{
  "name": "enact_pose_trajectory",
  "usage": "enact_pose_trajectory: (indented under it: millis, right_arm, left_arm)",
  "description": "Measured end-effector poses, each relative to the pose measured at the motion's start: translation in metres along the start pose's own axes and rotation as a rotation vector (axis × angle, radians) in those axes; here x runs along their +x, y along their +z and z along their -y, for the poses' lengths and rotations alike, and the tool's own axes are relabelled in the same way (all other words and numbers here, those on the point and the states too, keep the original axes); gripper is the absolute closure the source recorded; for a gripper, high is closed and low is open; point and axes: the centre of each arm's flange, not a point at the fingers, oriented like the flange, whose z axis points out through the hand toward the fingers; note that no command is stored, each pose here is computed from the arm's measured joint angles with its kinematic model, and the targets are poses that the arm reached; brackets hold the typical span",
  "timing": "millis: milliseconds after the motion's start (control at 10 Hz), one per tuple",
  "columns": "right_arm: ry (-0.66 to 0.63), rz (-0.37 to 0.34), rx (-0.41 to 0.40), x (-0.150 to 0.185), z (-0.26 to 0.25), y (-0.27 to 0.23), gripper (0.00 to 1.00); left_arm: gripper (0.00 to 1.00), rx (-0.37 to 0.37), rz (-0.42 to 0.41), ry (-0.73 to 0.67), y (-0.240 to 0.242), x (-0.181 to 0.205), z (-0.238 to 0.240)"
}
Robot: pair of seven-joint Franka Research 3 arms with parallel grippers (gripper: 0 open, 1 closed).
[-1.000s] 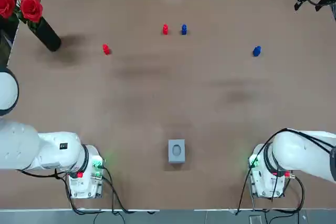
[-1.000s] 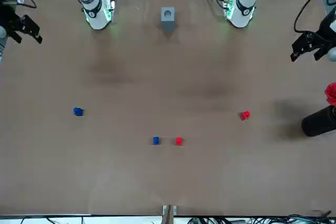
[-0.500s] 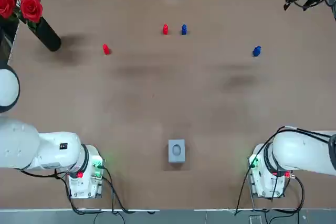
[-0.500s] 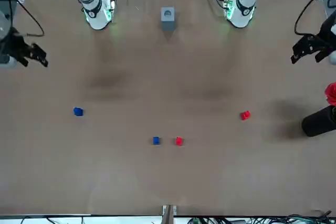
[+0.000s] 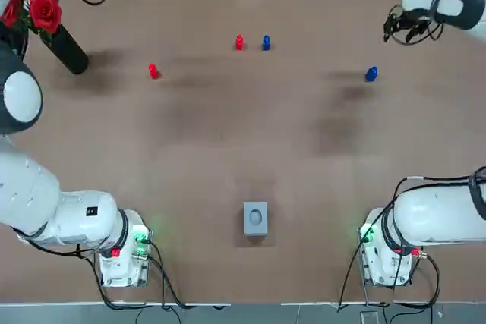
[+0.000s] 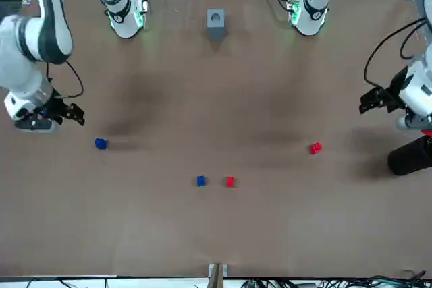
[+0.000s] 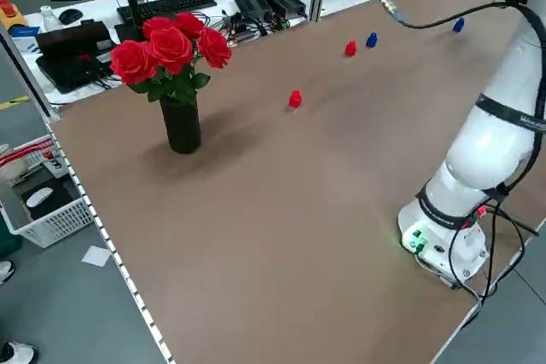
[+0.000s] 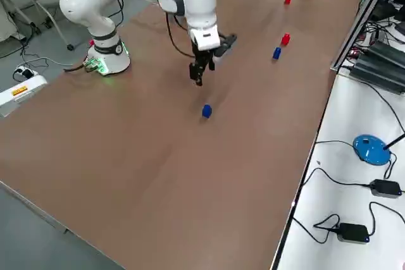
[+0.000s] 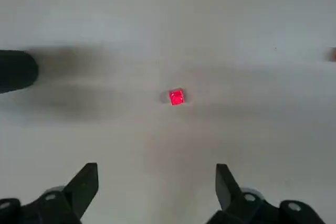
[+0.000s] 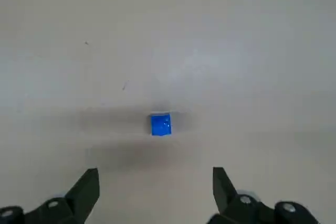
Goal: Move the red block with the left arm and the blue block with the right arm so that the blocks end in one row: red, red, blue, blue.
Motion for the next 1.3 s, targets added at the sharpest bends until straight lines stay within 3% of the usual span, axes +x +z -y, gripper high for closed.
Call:
enact_pose_trajectory:
  millis: [500, 600, 900, 1300]
  right_arm:
    - [-0.025, -0.005, -0.016, 0.011, 0.011, 0.088, 0.17]
    - [-0.024, -0.002, -0.019, 0.011, 0.011, 0.100, 0.24]
    - [-0.017, 0.011, -0.023, 0.010, 0.006, 0.119, 0.31]
    - [-0.017, 0.035, -0.024, 0.006, 0.006, 0.139, 0.33]
  left_arm:
    - [0.02, -0.007, -0.025, -0.010, 0.104, 0.019, -0.015]
    - [0.02, -0.008, -0.041, -0.016, 0.128, 0.017, -0.015]
    - [0.06, -0.010, -0.031, -0.027, 0.197, 0.008, -0.012]
    - [0.01, -0.014, -0.047, -0.031, 0.216, 0.010, -0.012]
